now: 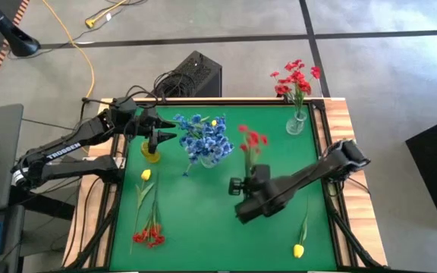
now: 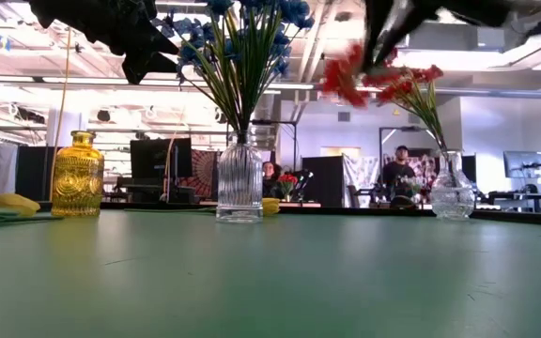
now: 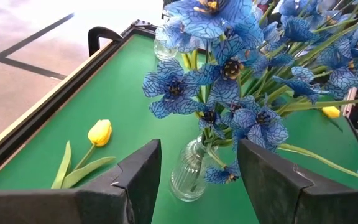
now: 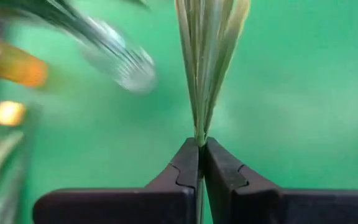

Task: Sort flowers into vase by color
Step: Put the right red flowers into the right transparent vase

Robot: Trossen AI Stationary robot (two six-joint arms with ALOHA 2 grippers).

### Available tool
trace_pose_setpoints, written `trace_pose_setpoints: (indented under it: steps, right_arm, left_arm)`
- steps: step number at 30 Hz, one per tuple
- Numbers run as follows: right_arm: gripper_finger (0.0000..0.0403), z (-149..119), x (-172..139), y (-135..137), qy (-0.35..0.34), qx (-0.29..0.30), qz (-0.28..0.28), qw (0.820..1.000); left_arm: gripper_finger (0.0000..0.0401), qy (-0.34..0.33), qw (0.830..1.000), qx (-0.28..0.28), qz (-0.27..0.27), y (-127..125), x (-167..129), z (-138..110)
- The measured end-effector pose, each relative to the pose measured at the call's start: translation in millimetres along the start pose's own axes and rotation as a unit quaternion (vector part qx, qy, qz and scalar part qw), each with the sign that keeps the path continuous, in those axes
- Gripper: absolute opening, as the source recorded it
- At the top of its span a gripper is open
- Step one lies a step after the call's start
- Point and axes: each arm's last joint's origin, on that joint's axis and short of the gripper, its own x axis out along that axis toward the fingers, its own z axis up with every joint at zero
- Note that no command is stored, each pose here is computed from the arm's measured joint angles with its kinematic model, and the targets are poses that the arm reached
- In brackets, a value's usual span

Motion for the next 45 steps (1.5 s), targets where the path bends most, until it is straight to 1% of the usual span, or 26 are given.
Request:
trace_pose_setpoints:
  steps: [3,6,10,13,15,16,18,20,21,24,28,33,36,40,45]
  right_arm:
    - [0.0038,21,-20,-5,-0.066,-0.05,0.047,0.995]
    - [0.0037,43,-38,-14,-0.123,-0.096,0.069,0.985]
    - [0.0037,67,-53,-27,-0.157,-0.183,0.058,0.969]
    - [0.0037,80,-58,-36,-0.177,-0.265,0.031,0.947]
    - [0.0037,85,-61,-40,-0.199,-0.29,0.026,0.936]
    - [0.0037,87,-62,-43,-0.218,-0.304,0.027,0.927]
    - [0.0037,91,-66,-49,-0.257,-0.308,0.036,0.915]
    - [0.0037,95,-67,-62,-0.289,-0.316,0.041,0.903]
    - [0.0037,97,-67,-70,-0.297,-0.314,0.045,0.901]
    - [0.0036,106,-65,-95,-0.31,-0.293,0.056,0.903]
    - [0.0036,117,-56,-128,-0.339,-0.27,0.065,0.899]
    - [0.0036,130,-47,-158,-0.39,-0.248,0.071,0.884]
    - [0.0036,136,-46,-171,-0.402,-0.232,0.079,0.882]
    - [0.0036,141,-44,-187,-0.406,-0.211,0.091,0.884]
    - [0.0036,138,-29,-203,-0.407,-0.179,0.096,0.891]
  left_arm:
    - [0.0199,-0.002,1.0,-0.002,0.006,0,0,0]
    - [0.0199,-0.003,1.0,-0.006,0.012,1,0,0]
    - [0.0199,-0.002,1.0,-0.007,0.013,1,0,0]
    - [0.0199,-0.002,1.0,-0.011,0.013,1,0,0]
    - [0.0199,-0.002,1.0,-0.012,0.013,1,0,0]
    - [0.0199,-0.002,1.0,-0.012,0.013,1,0,0]
    - [0.0199,-0.002,1.0,-0.013,0.013,1,0,0]
    - [0.0199,-0.002,1.0,-0.013,0.014,1,0,0]
    - [0.0199,-0.002,1.0,-0.013,0.015,1,0,0]
    - [0.0199,-0.003,1.0,-0.012,0.026,2,0,0]
    - [0.0199,-0.005,0.999,-0.011,0.048,3,0,1]
    - [0.0199,-0.005,0.998,-0.018,0.056,3,0,0]
    - [0.0199,-0.006,0.998,-0.021,0.06,3,0,0]
    - [0.0199,-0.007,0.996,-0.019,0.082,5,0,1]
    - [0.0199,-0.009,0.994,-0.012,0.105,6,-1,1]
